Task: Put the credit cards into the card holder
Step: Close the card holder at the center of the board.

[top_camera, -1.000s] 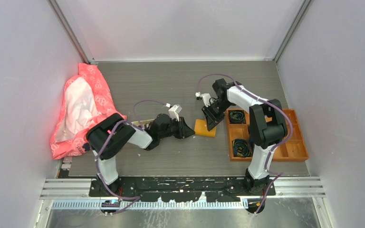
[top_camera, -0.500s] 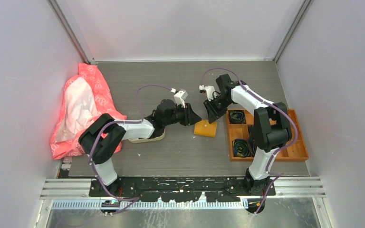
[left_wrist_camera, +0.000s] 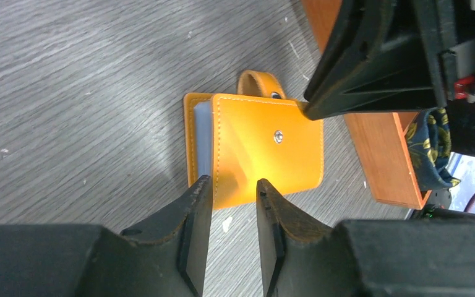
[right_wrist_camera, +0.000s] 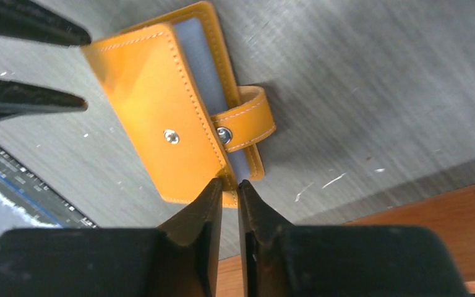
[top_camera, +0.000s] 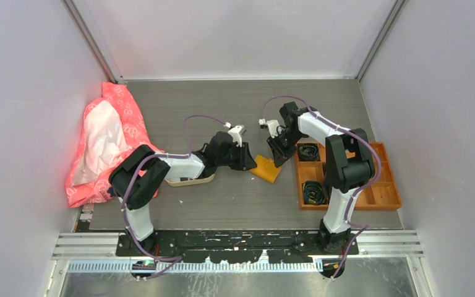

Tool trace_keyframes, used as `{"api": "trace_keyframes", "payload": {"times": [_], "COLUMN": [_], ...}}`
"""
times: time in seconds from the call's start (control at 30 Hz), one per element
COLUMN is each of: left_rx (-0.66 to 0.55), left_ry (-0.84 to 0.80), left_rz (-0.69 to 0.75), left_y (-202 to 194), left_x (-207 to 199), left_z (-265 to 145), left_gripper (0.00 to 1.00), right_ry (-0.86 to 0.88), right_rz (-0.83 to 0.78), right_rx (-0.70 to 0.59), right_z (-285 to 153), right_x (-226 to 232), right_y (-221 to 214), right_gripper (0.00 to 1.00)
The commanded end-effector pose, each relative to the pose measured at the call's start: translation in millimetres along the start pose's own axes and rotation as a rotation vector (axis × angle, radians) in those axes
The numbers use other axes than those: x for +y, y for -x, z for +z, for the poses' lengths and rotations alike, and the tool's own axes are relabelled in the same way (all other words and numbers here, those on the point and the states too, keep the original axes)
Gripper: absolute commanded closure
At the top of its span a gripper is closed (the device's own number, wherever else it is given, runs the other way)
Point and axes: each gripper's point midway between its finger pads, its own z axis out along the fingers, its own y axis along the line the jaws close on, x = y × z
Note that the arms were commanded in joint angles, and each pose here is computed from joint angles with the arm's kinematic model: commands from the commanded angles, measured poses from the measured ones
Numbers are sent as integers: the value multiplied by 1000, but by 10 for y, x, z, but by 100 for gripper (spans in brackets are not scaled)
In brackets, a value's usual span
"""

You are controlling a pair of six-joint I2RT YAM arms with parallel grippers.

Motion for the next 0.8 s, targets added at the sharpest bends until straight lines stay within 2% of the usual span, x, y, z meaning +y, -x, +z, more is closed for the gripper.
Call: {"api": "trace_keyframes", "payload": {"times": [0.0, 0.17, 0.33, 0.6, 0.77], "left_rx": [-48, -85, -112, -23, 15], "left_ry": [-11, -28, -69, -147, -131], "left_rz": [50, 77, 109, 75, 90], "left_y": [227, 290, 367, 341, 268], "left_x": [-126, -166, -215, -264, -198], "left_z": [-137, -246, -312, -120, -63], "left_gripper": [66, 65, 65, 68, 68], "right_ry": [125, 197, 206, 154, 114], "right_rz": [30, 45, 42, -25, -58], "right_rx": [18, 23, 46, -90, -156], "right_z": [-93, -66, -22, -278, -399], "right_x": [296, 574, 579, 547, 426], "right_y": [-73, -154, -192, 16, 90], "right_gripper": [83, 84, 82, 66, 59]}}
